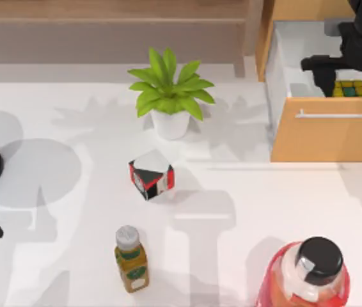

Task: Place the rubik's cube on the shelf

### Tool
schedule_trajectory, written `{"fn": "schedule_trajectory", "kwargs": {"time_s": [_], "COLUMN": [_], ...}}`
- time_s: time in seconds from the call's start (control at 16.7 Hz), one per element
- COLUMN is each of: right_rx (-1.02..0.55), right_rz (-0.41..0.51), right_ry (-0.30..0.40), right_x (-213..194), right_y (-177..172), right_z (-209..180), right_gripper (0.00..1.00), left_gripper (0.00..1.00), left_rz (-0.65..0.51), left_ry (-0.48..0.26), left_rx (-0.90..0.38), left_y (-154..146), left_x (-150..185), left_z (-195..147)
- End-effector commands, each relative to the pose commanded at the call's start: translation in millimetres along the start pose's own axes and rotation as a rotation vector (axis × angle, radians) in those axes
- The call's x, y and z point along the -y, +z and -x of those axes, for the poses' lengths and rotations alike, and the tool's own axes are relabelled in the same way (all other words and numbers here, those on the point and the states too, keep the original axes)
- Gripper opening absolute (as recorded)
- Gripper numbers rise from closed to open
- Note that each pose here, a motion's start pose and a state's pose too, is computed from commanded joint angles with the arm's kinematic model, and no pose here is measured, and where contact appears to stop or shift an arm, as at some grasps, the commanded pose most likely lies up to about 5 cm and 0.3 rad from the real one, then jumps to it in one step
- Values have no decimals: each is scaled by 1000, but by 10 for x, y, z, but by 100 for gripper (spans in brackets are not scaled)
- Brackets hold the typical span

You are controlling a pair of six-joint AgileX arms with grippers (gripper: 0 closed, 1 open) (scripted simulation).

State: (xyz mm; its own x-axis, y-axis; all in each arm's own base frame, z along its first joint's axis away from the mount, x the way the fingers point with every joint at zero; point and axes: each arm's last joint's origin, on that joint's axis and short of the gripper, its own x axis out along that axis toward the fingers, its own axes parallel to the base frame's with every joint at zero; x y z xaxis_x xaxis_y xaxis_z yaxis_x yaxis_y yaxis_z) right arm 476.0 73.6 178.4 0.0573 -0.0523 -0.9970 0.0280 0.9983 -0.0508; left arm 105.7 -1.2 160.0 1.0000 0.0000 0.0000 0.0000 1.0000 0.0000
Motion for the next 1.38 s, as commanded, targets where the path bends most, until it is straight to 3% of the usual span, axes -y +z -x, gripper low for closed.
{"fn": "schedule_trajectory", "kwargs": {"time_s": [0.48, 0.96, 1.38], "right_rx": [-5, 36, 35], "right_rz": [6, 0, 5], "right_ry": [-38, 46, 49], "right_x": [16, 11, -9], "right_y": [-153, 118, 103], "right_z": [434, 149, 156], "right_gripper": [0, 0, 0], "left_gripper": [100, 100, 100], "left_rz": [0, 0, 0], "left_ry": [0, 0, 0], "left_rx": [0, 0, 0], "left_y": [0, 0, 0], "left_x": [0, 0, 0], "left_z": [0, 0, 0]}}
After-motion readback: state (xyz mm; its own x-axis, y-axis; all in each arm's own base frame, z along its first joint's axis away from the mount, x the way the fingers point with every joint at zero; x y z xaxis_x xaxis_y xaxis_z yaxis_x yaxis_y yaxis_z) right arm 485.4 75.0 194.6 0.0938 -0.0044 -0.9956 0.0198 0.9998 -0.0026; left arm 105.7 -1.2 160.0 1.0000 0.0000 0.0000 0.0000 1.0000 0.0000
